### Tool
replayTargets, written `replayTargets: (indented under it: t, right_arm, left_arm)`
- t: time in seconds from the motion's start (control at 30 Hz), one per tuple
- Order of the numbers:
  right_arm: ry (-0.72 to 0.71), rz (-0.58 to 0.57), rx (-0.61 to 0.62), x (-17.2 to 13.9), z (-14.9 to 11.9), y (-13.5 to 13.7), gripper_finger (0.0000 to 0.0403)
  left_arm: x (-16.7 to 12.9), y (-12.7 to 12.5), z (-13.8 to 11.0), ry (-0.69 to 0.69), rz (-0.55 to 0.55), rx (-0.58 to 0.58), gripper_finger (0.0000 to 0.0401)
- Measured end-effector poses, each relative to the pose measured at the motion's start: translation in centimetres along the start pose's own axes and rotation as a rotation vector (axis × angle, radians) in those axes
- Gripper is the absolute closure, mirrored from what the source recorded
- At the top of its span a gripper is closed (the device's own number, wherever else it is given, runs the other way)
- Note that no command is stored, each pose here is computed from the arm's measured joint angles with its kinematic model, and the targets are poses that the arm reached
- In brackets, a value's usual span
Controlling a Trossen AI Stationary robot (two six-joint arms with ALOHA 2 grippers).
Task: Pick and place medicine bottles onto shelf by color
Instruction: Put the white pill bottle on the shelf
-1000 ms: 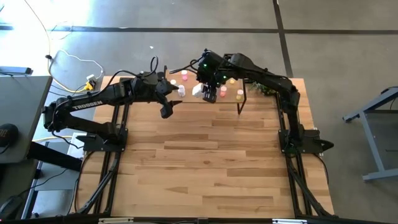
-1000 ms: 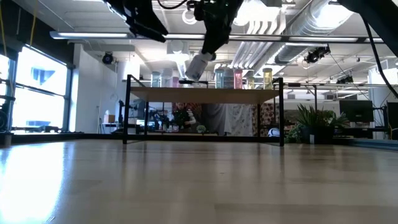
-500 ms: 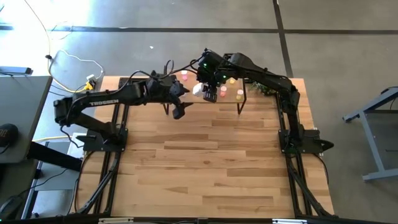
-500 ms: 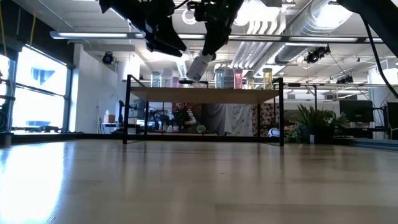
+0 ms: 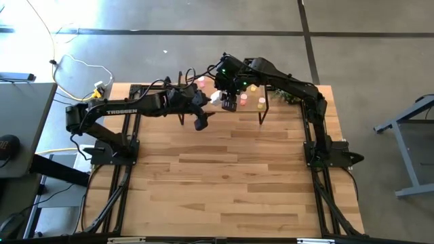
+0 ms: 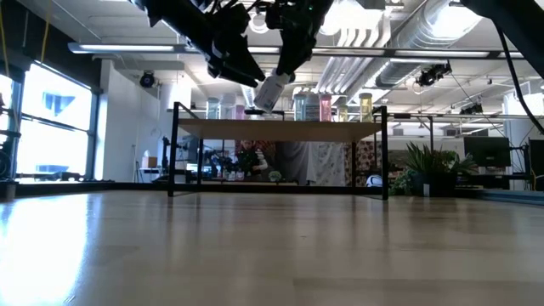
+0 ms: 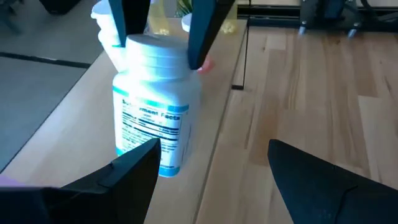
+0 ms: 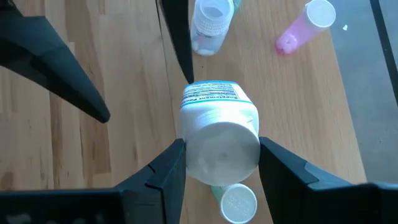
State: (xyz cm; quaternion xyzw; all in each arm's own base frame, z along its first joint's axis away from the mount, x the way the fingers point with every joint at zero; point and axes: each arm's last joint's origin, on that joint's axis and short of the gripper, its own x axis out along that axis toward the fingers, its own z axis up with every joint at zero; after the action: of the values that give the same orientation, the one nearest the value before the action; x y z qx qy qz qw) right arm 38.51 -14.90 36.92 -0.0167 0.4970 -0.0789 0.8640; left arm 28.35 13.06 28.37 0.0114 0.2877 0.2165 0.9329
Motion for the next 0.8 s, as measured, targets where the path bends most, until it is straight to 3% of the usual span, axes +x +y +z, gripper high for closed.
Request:
replayTargets:
  t: [0.8]
  right_arm:
    - [-0.053, -0.013, 0.027, 0.0, 0.5, -0.1, 0.0249]
  left_arm:
    - [1.4, -0.2, -0.8, 0.050, 0.002, -0.021, 0.0117]
